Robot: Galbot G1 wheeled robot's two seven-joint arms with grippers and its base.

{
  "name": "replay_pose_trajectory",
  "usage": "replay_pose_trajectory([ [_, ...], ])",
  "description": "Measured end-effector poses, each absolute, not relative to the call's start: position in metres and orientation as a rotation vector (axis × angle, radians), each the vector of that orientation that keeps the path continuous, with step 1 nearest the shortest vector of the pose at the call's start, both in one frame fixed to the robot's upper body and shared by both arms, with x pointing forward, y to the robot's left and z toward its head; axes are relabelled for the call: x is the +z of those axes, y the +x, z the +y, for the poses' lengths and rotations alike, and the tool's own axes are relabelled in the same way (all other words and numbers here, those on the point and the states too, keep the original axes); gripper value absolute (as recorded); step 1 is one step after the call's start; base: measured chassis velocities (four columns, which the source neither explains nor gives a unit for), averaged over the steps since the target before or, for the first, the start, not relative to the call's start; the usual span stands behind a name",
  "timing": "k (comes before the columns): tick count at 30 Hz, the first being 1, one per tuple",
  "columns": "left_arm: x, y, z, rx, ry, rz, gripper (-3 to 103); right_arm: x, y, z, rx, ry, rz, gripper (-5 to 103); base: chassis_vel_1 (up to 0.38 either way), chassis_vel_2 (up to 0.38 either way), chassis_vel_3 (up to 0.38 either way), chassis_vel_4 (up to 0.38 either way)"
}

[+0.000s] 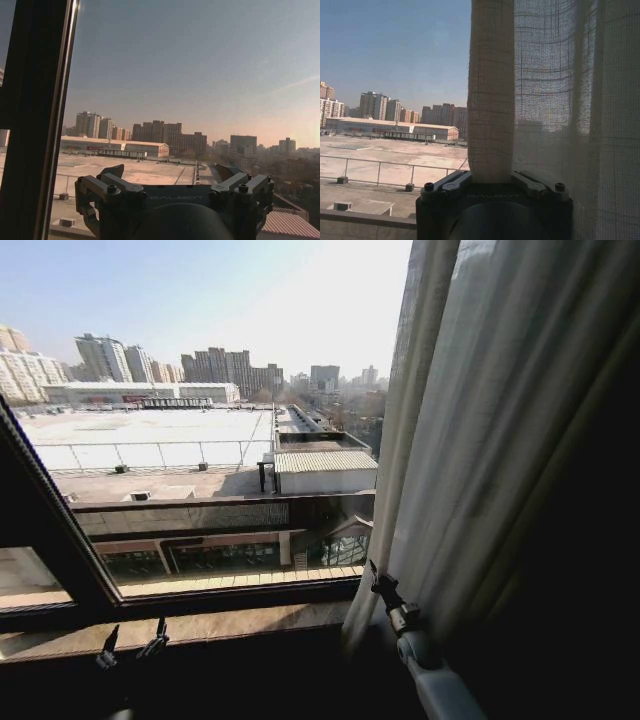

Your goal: Open the curtains by pulling them apart, changing their state from closed to fully open.

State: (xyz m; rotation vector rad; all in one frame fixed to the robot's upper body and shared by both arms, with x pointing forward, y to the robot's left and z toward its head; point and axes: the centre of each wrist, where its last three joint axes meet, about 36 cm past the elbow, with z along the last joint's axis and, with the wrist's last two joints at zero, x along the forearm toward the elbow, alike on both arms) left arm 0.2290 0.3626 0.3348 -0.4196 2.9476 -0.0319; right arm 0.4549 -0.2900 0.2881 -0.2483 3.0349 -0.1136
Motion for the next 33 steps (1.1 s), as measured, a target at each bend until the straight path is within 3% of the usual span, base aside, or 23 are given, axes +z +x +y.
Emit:
replay_pose_trajectory([
  [17, 0.335, 0.229, 0.362, -0.032, -0.417, 2.948, 100, 0.287, 0.456, -0.296, -0.165, -0.173, 3.036, 0, -0.328, -0.327, 0.324, 0.319],
  [29, 0.335, 0.229, 0.363, -0.031, -0.419, 2.948, 100, 0.283, 0.453, -0.304, -0.321, -0.160, 3.034, 0, -0.011, -0.042, 0.023, 0.008],
  [33, 0.335, 0.229, 0.363, -0.031, -0.420, 2.947, 100, 0.279, 0.463, -0.315, -0.333, -0.007, 3.081, 0, 0.019, 0.007, -0.009, -0.015],
])
